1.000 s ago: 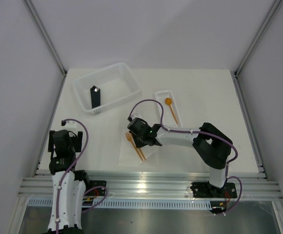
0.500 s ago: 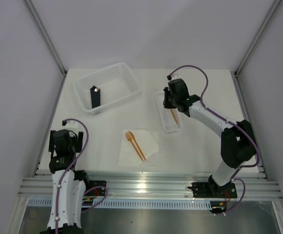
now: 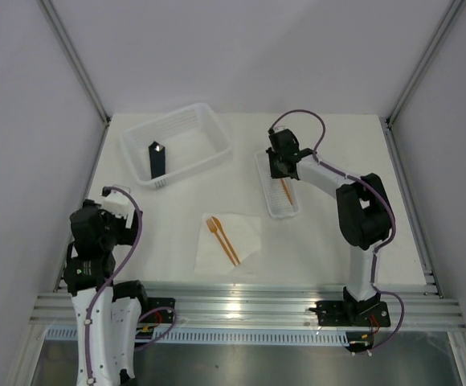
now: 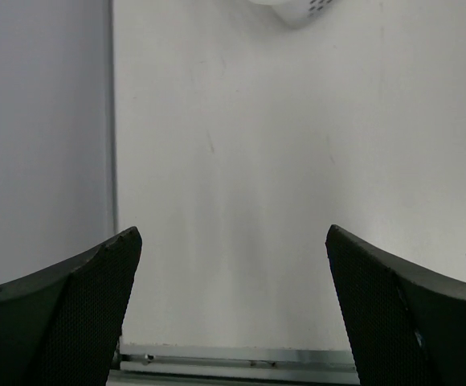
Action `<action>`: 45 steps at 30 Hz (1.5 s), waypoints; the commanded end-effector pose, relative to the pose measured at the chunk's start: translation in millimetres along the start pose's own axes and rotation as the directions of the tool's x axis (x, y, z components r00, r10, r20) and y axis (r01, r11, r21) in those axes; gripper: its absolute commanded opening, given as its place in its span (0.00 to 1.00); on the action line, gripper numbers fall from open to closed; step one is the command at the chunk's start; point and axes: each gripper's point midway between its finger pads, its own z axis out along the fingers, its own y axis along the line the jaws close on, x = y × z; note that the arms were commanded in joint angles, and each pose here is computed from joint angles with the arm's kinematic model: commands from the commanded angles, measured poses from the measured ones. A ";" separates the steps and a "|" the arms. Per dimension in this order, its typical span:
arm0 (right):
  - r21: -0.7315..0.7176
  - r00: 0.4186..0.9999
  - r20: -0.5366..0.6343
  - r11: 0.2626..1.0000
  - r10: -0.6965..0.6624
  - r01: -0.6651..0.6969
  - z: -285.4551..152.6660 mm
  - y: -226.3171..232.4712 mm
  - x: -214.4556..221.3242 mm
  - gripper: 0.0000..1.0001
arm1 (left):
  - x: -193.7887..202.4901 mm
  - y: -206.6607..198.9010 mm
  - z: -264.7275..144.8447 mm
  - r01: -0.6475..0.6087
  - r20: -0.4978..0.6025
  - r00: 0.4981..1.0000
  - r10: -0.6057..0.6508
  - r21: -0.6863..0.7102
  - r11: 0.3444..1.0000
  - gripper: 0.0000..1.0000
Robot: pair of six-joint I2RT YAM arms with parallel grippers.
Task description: Place the utensils on the paper napkin and roll it up
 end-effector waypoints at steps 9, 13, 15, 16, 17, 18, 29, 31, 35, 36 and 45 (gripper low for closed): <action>0.162 0.997 -0.061 0.985 -0.056 0.065 31.0 -29.2 13.3 0.25 | 17.5 -35.9 6.8 0.026 -0.031 0.999 -0.021 0.174 0.984 0.99; 0.158 0.996 -0.080 0.986 -0.041 0.053 34.1 -28.0 19.7 0.28 | 18.4 -34.1 7.7 0.028 -0.031 0.999 -0.023 0.161 0.987 0.99; 0.153 0.996 -0.086 0.987 -0.034 0.047 33.9 -26.9 22.2 0.31 | 19.9 -34.4 8.6 0.030 -0.034 0.999 -0.025 0.160 0.987 0.99; 0.127 0.994 -0.102 0.991 -0.028 0.041 34.3 -23.8 26.7 0.33 | 21.3 -35.1 8.9 0.031 -0.038 0.999 -0.025 0.162 0.986 0.99; 0.108 0.993 -0.113 0.994 -0.024 0.036 34.8 -20.9 29.9 0.32 | 20.8 -34.9 8.7 0.030 -0.036 0.999 -0.025 0.161 0.986 1.00; 0.088 0.992 -0.126 0.996 -0.019 0.030 34.5 -18.1 33.1 0.31 | 19.6 -34.6 8.4 0.027 -0.032 0.999 -0.022 0.161 0.987 0.99; 0.014 0.995 -0.099 1.000 -0.020 0.021 23.0 -24.6 22.7 0.00 | 21.0 -32.8 8.7 0.034 -0.042 0.999 -0.028 0.150 0.988 1.00; 0.021 0.998 -0.054 1.000 -0.018 0.019 14.7 -25.4 6.2 0.00 | 21.5 -32.9 8.9 0.033 -0.043 0.999 -0.027 0.151 0.988 1.00; -0.027 0.988 0.153 1.000 0.011 -0.007 -37.8 -4.8 -60.6 0.00 | 19.8 -31.2 8.6 0.036 -0.041 0.999 -0.031 0.143 0.989 1.00; -0.035 0.982 0.187 0.999 0.007 0.000 -49.3 0.9 -68.1 0.00 | 20.0 -30.8 8.0 0.038 -0.042 0.999 -0.032 0.140 0.989 1.00; -0.191 0.961 0.276 0.979 -0.017 0.072 -125.7 112.6 -24.4 0.00 | 24.0 -29.4 10.1 0.042 -0.048 0.998 -0.037 0.124 0.991 1.00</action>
